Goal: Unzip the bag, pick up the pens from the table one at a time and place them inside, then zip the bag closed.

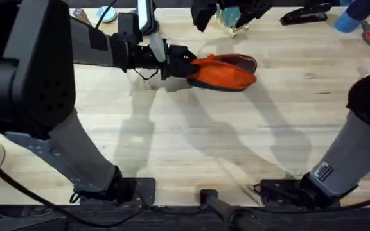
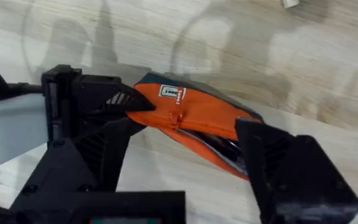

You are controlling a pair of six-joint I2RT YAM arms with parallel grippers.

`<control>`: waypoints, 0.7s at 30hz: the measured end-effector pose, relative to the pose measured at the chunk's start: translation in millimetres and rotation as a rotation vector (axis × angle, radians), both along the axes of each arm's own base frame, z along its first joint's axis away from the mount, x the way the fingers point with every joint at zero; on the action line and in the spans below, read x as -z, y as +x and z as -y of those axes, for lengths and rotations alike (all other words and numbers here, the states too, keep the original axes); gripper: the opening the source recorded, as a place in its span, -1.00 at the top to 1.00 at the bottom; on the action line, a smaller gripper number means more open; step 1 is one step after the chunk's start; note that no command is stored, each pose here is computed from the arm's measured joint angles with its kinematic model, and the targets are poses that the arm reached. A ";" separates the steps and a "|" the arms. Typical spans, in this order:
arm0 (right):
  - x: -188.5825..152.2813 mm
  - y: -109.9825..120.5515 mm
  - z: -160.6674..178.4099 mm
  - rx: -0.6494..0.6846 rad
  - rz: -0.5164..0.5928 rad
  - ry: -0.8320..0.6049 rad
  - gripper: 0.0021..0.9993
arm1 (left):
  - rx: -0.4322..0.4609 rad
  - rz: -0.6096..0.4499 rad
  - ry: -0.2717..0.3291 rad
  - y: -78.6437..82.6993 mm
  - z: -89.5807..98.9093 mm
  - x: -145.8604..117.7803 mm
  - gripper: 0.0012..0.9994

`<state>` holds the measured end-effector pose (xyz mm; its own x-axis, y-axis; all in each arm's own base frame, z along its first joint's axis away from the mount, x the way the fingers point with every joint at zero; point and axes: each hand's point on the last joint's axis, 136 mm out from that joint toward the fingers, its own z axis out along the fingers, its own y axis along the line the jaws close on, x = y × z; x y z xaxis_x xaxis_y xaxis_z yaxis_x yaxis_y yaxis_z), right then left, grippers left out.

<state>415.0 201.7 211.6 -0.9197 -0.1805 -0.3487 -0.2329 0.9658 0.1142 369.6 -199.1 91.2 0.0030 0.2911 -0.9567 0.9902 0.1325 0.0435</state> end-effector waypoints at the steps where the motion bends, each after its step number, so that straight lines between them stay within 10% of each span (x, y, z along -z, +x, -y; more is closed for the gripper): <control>1: 0.0 -0.1 0.0 0.000 0.000 0.000 -0.99 | 0.000 0.000 0.000 0.0 0.0 0.0 0.92; 21: 25.2 -6.6 2.2 -0.001 -0.079 -0.036 -0.99 | 0.000 0.000 0.000 0.0 0.0 0.0 0.92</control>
<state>408.4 199.5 186.3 -0.9439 -0.1927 -0.2681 -0.2255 0.9694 0.0973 369.6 -199.1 91.2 0.0030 0.2911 -0.9567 0.9902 0.1325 0.0435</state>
